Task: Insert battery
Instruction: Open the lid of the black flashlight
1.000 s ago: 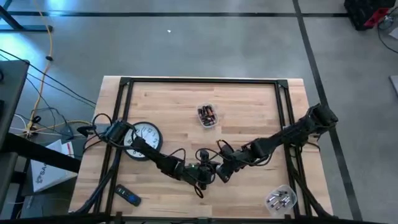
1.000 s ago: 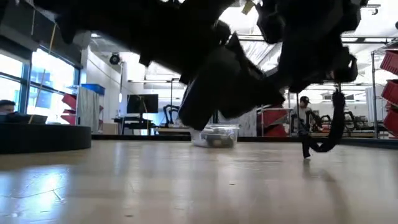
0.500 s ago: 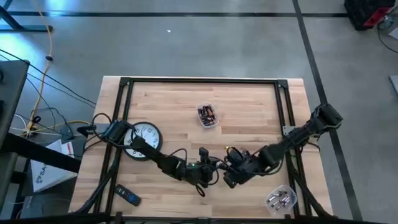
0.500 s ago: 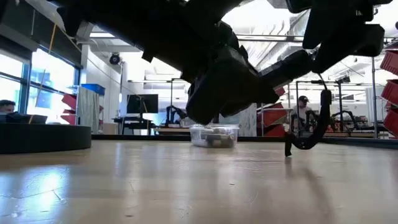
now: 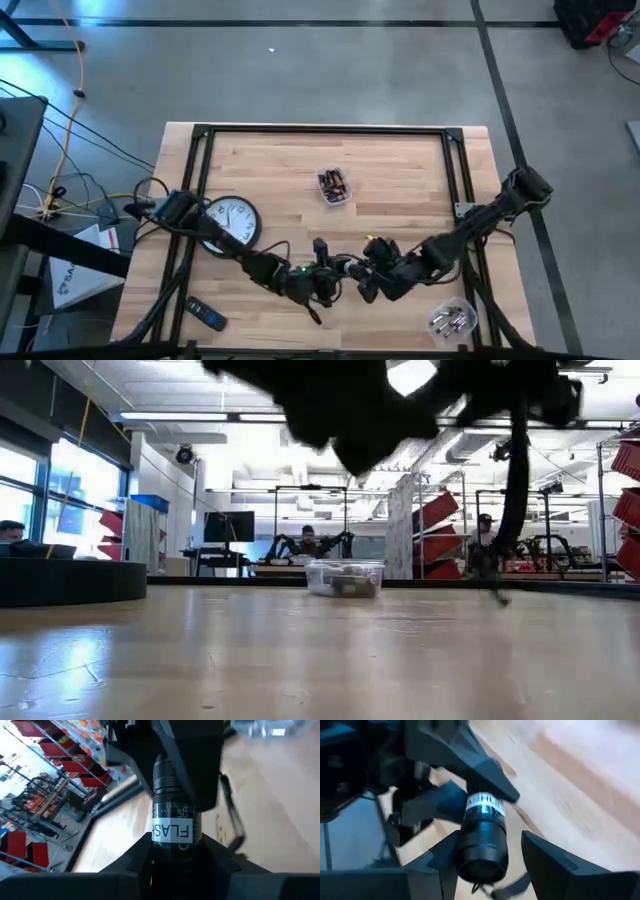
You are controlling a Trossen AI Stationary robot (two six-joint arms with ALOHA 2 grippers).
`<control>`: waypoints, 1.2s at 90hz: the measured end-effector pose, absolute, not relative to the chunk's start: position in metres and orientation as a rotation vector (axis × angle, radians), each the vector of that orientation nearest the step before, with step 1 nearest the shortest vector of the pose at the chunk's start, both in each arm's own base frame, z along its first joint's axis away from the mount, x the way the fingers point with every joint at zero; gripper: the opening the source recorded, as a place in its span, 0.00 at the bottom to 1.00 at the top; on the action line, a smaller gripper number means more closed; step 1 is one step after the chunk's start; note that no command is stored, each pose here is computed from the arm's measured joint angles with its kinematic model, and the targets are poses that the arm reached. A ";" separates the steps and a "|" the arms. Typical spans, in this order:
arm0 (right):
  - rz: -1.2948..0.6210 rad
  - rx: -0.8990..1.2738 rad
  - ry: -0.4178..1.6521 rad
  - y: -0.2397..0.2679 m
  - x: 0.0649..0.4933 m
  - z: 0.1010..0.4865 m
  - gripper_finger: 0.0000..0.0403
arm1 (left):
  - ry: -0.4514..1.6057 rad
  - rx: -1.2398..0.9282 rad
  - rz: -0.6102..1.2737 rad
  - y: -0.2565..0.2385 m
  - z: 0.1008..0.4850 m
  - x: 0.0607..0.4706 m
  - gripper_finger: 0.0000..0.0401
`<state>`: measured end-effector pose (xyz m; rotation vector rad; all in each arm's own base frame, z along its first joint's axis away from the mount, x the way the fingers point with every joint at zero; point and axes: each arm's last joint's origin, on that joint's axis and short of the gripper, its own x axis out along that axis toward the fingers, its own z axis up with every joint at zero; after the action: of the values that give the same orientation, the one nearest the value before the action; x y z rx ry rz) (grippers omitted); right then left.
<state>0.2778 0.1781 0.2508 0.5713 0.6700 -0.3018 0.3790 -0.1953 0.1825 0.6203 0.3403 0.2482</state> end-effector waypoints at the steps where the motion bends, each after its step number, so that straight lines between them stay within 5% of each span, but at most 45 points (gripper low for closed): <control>1: -0.297 0.560 0.662 0.179 0.278 0.253 0.43 | 0.338 0.618 0.250 -0.196 0.184 0.378 0.25; 30: -0.280 0.386 0.528 0.199 0.272 0.300 0.43 | 0.299 0.629 0.348 -0.213 0.209 0.358 0.25; 108: -0.350 0.421 0.553 0.187 0.289 0.288 0.38 | 0.318 0.677 0.456 -0.211 0.210 0.356 0.25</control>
<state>0.2888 0.1869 0.2876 0.4212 0.5529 -0.3503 0.3561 -0.2112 0.2100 0.6774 0.3178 0.4560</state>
